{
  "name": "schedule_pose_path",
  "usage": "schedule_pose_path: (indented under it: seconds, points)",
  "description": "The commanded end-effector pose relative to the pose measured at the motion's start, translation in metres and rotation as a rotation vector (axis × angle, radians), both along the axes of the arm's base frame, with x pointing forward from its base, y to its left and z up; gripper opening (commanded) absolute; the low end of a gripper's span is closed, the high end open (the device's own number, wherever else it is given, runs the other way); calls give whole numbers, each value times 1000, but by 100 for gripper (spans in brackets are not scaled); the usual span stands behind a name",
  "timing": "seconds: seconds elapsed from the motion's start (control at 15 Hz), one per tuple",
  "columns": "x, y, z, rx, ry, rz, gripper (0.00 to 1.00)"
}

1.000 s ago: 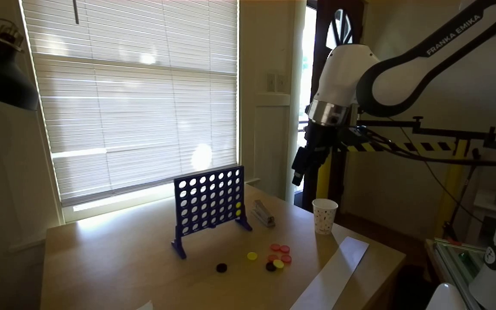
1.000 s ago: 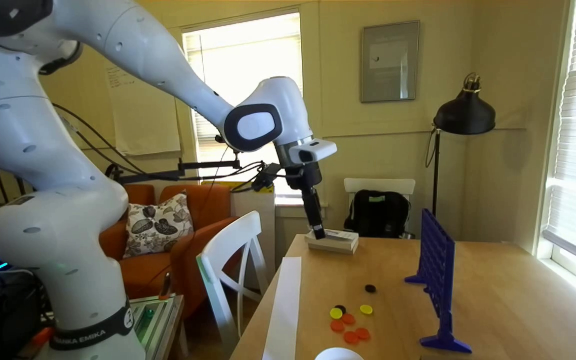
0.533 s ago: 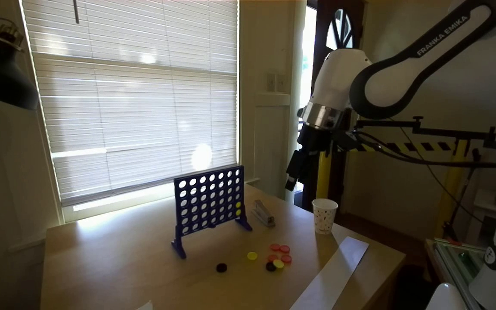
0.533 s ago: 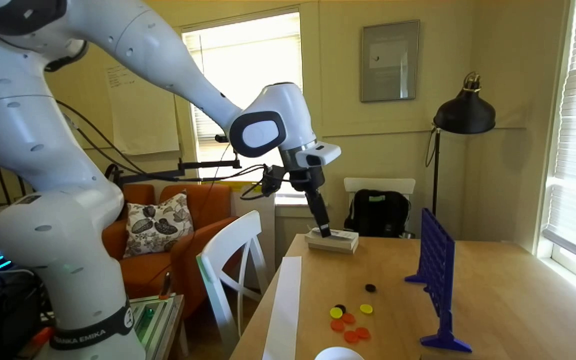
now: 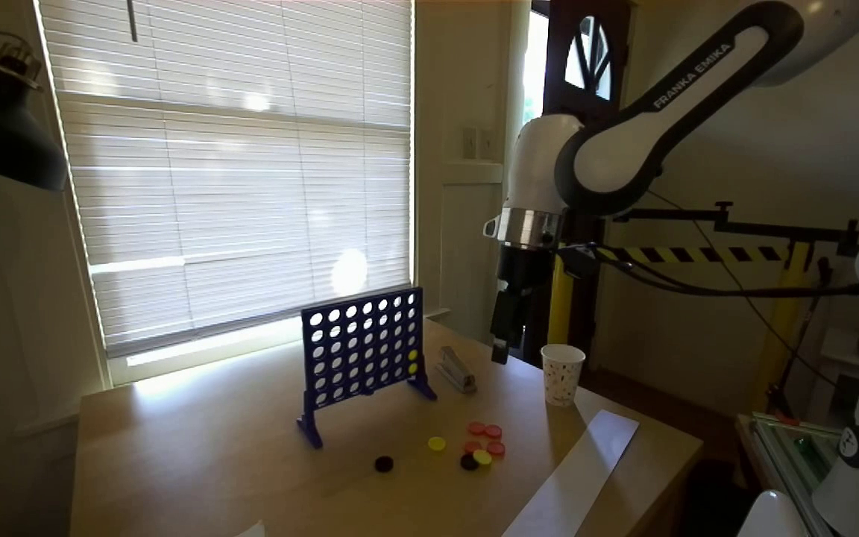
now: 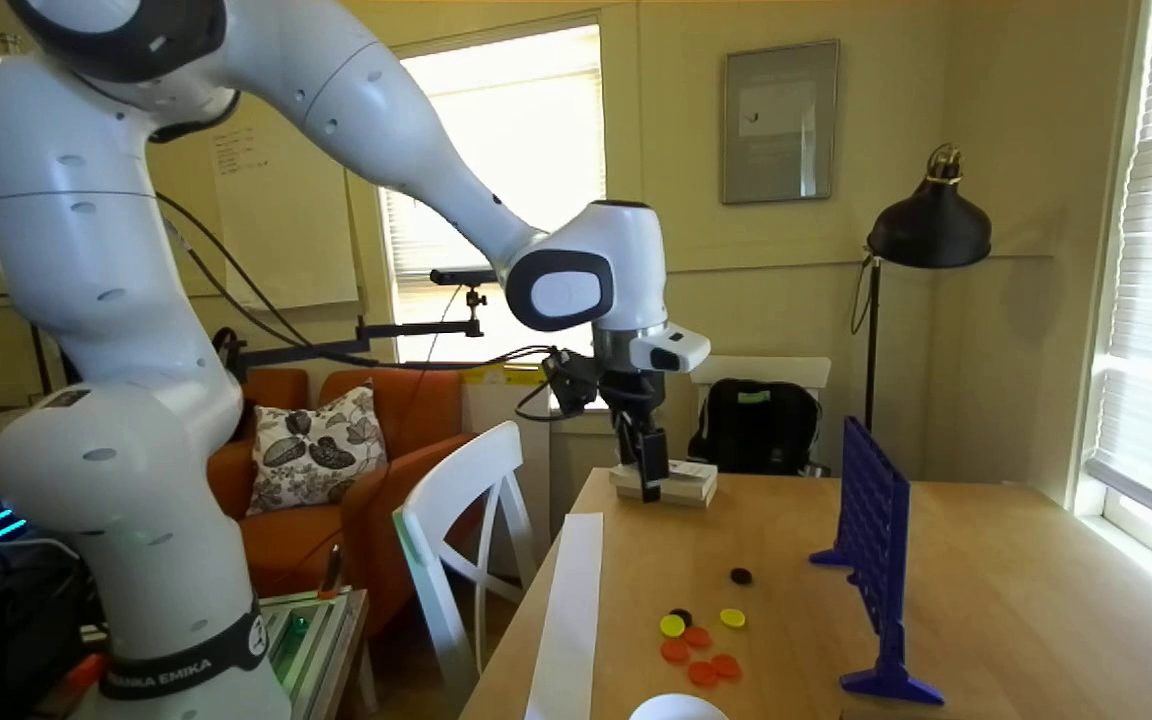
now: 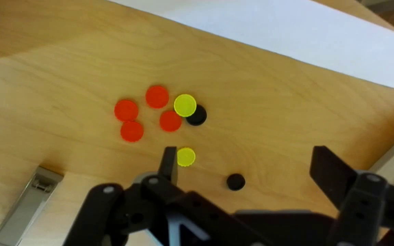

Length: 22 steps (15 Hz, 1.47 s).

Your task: Put one yellow ring inside the blue game board on the right.

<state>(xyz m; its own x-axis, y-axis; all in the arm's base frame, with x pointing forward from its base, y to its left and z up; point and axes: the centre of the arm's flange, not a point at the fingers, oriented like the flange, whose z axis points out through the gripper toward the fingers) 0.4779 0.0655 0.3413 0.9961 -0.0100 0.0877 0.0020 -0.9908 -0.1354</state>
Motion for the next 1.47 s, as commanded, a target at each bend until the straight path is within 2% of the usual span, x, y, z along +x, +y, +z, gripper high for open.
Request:
schedule_pose_path:
  seconds: [0.0, 0.4, 0.87, 0.93, 1.27, 1.4]
  points:
    - [28, -1, -23, -10, 112, 30, 100]
    - [43, -5, -63, -102, 58, 66, 100]
    - [56, -4, -100, -108, -54, 93, 100]
    - [45, -4, -88, -99, -26, 85, 100]
    - [45, -4, -91, -99, -26, 86, 100]
    - [49, -8, -99, -93, -27, 51, 100]
